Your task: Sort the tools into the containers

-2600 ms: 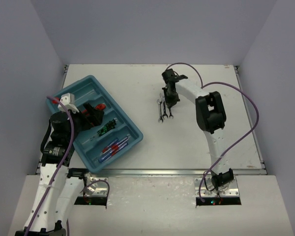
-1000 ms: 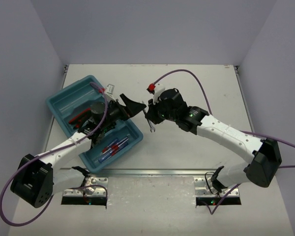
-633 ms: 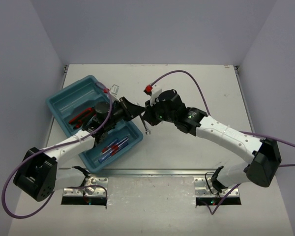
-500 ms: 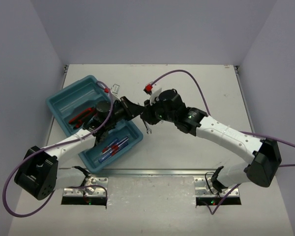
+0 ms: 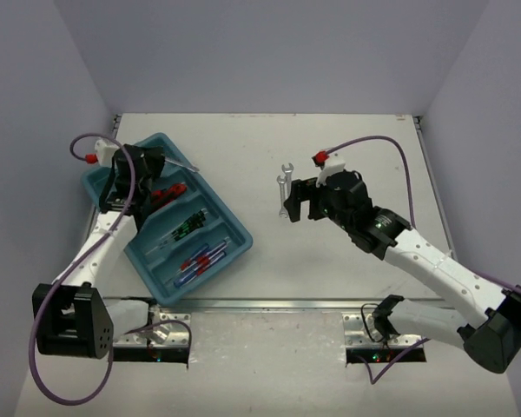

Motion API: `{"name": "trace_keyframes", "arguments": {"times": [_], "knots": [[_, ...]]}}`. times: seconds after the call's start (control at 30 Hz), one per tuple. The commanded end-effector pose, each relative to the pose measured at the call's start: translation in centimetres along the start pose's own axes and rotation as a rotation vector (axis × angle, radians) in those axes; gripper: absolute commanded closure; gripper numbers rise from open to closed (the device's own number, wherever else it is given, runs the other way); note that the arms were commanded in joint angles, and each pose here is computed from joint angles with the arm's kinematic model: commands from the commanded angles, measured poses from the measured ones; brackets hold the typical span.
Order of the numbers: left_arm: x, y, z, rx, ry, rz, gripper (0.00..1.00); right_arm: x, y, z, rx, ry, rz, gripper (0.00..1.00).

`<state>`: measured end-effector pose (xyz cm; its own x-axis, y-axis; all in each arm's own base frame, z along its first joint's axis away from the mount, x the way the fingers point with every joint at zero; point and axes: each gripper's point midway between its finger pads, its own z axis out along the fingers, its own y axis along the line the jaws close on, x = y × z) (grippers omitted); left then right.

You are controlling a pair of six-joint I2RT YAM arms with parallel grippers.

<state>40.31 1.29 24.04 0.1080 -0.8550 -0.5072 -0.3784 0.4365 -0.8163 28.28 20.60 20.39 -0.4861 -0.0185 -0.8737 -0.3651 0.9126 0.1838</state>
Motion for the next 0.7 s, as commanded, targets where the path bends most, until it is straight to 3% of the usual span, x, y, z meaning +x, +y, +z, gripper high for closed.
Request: {"name": "trace_keyframes", "arguments": {"times": [0.0,0.17,0.4,0.53,0.57,0.67], "knots": [[-8.8,5.0,2.6,-0.221,-0.412,-0.269,1.00,1.5,-2.2,-0.4,0.026,0.014,0.025,0.02],[-10.8,9.7,5.7,-0.334,-0.524,-0.408,1.00,2.7,-1.6,0.2,-0.015,0.047,0.030,0.02],[-10.7,13.0,9.5,-0.344,-0.540,-0.511,1.00,3.4,-0.8,0.9,-0.058,0.075,0.038,0.02],[-10.1,14.4,11.3,-0.365,-0.527,-0.486,0.97,3.2,-0.5,1.0,-0.075,0.063,0.049,0.02],[-10.0,14.6,11.5,-0.371,-0.522,-0.484,0.90,3.2,-0.4,1.0,-0.079,0.063,0.050,0.02],[-9.9,14.7,12.0,-0.373,-0.511,-0.476,0.54,3.2,-0.2,1.2,-0.085,0.071,0.049,0.02]]}}
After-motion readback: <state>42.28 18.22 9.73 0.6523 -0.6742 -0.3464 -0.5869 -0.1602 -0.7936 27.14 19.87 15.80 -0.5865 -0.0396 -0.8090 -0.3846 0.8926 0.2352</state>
